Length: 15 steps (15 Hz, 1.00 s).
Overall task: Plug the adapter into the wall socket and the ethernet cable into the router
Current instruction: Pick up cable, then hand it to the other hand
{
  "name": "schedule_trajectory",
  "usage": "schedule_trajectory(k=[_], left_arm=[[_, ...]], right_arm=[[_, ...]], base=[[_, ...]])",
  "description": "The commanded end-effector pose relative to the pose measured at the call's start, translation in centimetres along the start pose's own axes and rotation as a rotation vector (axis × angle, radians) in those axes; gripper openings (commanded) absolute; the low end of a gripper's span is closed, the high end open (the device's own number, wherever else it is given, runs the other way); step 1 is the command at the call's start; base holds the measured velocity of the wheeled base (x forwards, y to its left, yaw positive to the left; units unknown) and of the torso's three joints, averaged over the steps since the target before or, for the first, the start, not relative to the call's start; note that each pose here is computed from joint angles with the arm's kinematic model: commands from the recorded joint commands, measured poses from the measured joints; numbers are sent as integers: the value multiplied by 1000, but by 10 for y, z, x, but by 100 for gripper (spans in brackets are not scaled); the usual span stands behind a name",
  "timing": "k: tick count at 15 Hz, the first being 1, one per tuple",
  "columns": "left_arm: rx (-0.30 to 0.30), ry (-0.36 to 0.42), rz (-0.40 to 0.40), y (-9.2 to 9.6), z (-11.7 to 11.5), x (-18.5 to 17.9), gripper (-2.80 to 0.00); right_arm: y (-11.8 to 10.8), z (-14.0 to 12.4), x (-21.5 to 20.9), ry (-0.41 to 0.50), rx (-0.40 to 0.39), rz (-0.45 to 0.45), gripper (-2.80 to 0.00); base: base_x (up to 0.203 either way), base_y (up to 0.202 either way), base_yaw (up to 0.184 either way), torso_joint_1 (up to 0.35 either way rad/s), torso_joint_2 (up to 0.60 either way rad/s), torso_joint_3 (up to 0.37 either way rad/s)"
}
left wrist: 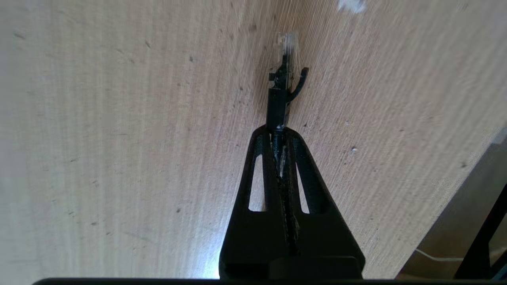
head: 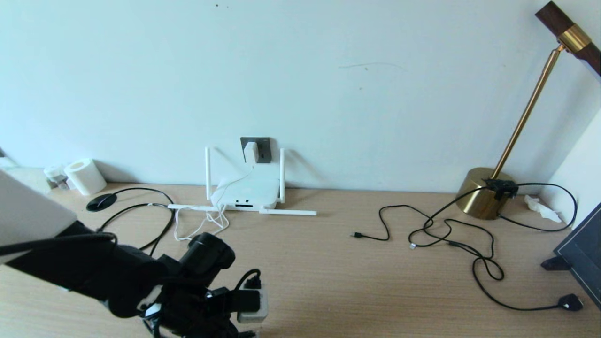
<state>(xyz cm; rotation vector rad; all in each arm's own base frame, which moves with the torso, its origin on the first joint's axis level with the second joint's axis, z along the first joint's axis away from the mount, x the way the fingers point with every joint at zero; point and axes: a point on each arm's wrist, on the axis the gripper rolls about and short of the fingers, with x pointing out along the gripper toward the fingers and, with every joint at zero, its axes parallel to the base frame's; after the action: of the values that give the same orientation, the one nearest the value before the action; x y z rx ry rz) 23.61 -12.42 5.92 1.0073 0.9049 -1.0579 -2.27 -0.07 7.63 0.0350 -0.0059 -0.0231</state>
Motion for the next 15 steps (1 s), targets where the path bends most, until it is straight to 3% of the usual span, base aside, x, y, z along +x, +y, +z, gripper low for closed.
schedule_trajectory(k=[1, 4, 9, 13, 15], left_arm=[[22, -62, 64, 3, 8, -22, -280], [73, -191, 179, 8, 30, -66, -280], [130, -420, 388, 31, 103, -142, -280], [131, -502, 546, 45, 146, -177, -280], [171, -535, 541, 36, 168, -176, -280]], right_arm=[[0, 0, 0, -1, 0, 0, -280], [0, 0, 0, -1, 0, 0, -280], [0, 0, 0, -1, 0, -1, -280], [0, 0, 0, 1, -47, 3, -280], [0, 0, 0, -1, -39, 4, -280]], base=[[0, 0, 0, 0, 0, 0], [0, 0, 0, 0, 0, 0], [0, 0, 0, 0, 0, 0], [0, 0, 0, 0, 0, 0], [0, 0, 0, 0, 0, 0]])
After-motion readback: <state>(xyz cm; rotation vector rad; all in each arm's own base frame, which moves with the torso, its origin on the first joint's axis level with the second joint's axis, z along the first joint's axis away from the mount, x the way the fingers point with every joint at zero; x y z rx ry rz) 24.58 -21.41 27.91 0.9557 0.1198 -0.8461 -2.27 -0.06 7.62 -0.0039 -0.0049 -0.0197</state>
